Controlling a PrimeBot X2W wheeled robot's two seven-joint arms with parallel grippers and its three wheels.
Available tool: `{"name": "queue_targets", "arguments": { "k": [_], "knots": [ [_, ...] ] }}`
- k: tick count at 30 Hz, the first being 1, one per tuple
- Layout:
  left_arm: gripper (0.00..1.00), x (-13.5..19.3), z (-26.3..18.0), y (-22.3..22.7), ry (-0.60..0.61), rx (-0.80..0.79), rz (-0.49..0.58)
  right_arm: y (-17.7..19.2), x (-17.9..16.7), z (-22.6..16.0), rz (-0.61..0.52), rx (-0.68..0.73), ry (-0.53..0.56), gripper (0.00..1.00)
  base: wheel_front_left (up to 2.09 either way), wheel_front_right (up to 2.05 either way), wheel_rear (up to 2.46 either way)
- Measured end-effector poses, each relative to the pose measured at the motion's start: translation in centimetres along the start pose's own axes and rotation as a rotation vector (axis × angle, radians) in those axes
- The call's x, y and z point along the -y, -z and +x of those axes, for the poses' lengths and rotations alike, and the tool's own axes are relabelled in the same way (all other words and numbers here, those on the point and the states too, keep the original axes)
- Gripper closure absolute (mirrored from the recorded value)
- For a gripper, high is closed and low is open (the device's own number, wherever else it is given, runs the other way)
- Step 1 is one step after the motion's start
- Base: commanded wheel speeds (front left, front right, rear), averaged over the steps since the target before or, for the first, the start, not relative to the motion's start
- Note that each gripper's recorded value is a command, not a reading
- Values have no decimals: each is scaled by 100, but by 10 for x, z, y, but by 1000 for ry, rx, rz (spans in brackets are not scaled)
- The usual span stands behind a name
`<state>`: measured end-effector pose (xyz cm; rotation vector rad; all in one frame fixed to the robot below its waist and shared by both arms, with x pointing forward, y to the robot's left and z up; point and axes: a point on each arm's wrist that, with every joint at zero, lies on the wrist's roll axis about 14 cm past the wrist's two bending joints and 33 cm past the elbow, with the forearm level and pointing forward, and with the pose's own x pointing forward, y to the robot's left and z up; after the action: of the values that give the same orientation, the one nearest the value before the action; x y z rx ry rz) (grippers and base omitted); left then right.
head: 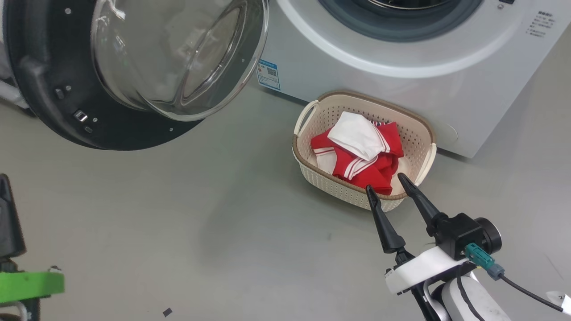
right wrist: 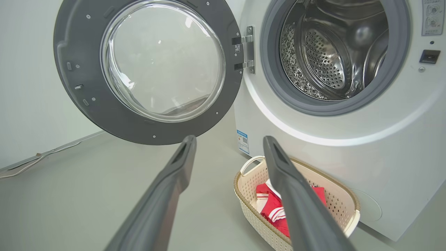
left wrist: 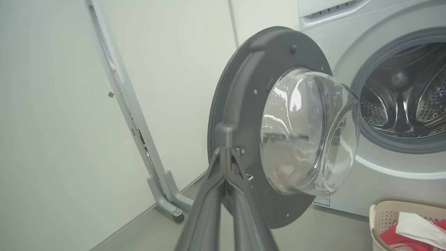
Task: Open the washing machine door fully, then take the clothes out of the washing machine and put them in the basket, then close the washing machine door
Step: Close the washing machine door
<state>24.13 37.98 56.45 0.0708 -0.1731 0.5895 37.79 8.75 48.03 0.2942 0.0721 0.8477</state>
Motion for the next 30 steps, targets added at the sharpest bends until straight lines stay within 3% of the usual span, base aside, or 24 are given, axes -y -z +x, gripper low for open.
{"name": "queue_targets", "arguments": {
  "k": [9,12,25,27,30],
  "knots": [
    [100,-12,58,-39,-2,86,-14,6,33,-2,-8,-12,58,0,0,0,0],
    [100,-21,80,-48,-36,95,-90,6,46,-2,-6,-10,84,0,0,0,0],
    [100,-63,159,-17,-257,-63,-551,17,95,-12,-6,-22,187,0,0,0,0],
    [100,-67,166,-5,-306,-86,-694,18,100,-14,-6,-25,200,0,0,0,0],
    [100,-57,182,6,-329,-66,-1016,20,105,-16,-6,-30,211,0,0,0,0]
  ]
}}
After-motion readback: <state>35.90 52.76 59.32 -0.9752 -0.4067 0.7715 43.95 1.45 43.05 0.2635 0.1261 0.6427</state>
